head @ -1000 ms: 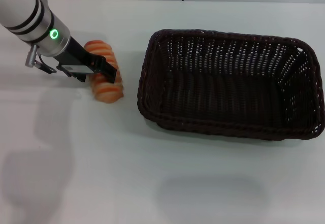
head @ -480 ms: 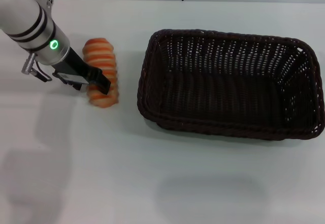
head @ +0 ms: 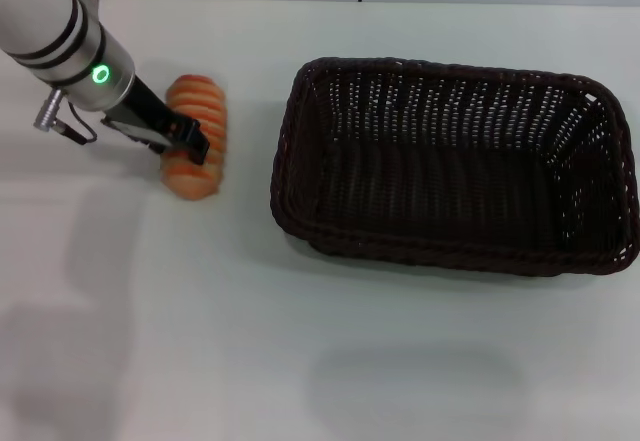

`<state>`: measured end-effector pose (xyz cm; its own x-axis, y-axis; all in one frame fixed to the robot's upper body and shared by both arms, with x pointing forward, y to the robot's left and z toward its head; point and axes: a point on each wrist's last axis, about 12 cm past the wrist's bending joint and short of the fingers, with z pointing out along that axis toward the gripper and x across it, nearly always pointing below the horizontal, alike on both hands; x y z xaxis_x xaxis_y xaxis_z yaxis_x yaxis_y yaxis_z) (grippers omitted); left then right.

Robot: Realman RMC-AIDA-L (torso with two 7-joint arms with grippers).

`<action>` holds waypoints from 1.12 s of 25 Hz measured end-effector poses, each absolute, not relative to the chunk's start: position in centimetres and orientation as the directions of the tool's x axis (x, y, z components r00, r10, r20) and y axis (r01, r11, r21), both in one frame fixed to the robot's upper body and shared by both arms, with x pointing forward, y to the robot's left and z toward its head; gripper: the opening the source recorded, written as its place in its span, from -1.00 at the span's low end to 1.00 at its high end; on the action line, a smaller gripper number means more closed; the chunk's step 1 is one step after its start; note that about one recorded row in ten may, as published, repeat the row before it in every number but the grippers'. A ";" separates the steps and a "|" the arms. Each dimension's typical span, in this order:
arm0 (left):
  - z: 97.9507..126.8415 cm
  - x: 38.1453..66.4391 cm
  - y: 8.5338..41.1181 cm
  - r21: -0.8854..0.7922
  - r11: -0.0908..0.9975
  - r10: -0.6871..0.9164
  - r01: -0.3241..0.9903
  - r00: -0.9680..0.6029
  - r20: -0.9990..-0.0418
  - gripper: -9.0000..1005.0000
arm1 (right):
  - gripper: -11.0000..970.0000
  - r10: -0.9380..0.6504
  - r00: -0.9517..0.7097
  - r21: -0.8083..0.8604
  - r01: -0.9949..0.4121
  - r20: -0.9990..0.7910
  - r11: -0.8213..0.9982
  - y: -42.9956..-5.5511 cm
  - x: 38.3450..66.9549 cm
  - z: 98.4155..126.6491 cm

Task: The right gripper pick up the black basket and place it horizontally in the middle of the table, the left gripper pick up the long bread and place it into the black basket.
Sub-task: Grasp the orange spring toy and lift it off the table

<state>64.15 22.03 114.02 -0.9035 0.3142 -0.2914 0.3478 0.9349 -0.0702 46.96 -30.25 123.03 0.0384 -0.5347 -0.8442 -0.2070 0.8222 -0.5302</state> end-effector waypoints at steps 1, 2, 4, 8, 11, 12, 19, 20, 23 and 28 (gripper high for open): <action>114.6 64.1 21.8 -0.079 0.929 0.319 0.362 -0.890 -0.325 0.31 | 0.00 -0.534 0.038 -0.530 -0.208 -0.844 0.822 -30.3 47.0 123.0; 114.6 64.1 21.8 -0.079 0.929 0.319 0.362 -0.890 -0.325 0.25 | 0.00 -0.534 0.038 -0.530 -0.208 -0.844 0.822 -30.3 47.0 123.0; 115.0 64.0 21.8 -0.081 0.927 0.320 0.367 -0.883 -0.344 0.14 | 0.00 -0.535 0.040 -0.530 -0.208 -0.844 0.822 -30.2 47.0 123.0; 115.6 63.9 21.9 -0.080 0.923 0.323 0.377 -0.870 -0.374 -0.01 | 0.00 -0.535 0.045 -0.532 -0.204 -0.844 0.822 -30.2 47.2 123.1; 115.8 63.8 21.9 -0.083 0.921 0.322 0.380 -0.865 -0.384 -0.07 | 0.00 -0.535 0.048 -0.533 -0.204 -0.844 0.822 -30.1 47.2 123.2; 115.8 63.8 21.9 -0.083 0.921 0.322 0.380 -0.865 -0.384 -0.09 | 0.00 -0.535 0.048 -0.533 -0.204 -0.844 0.822 -30.1 47.2 123.2; 118.3 63.1 21.8 -0.102 0.904 0.319 0.415 -0.813 -0.487 -0.17 | 0.00 -0.555 0.049 -0.553 -0.194 -0.830 0.810 -30.2 47.3 123.3; 118.3 63.1 21.8 -0.102 0.904 0.319 0.415 -0.813 -0.487 -0.18 | 0.00 -0.560 0.048 -0.558 -0.193 -0.827 0.807 -30.1 47.3 123.3; 119.7 62.6 21.7 -0.104 0.893 0.320 0.437 -0.782 -0.535 -0.21 | 0.00 -0.566 0.052 -0.565 -0.193 -0.822 0.802 -29.9 47.4 123.3; 120.2 62.3 21.7 -0.101 0.890 0.325 0.444 -0.776 -0.541 -0.35 | 0.00 -0.566 0.052 -0.565 -0.193 -0.822 0.802 -29.8 47.3 123.3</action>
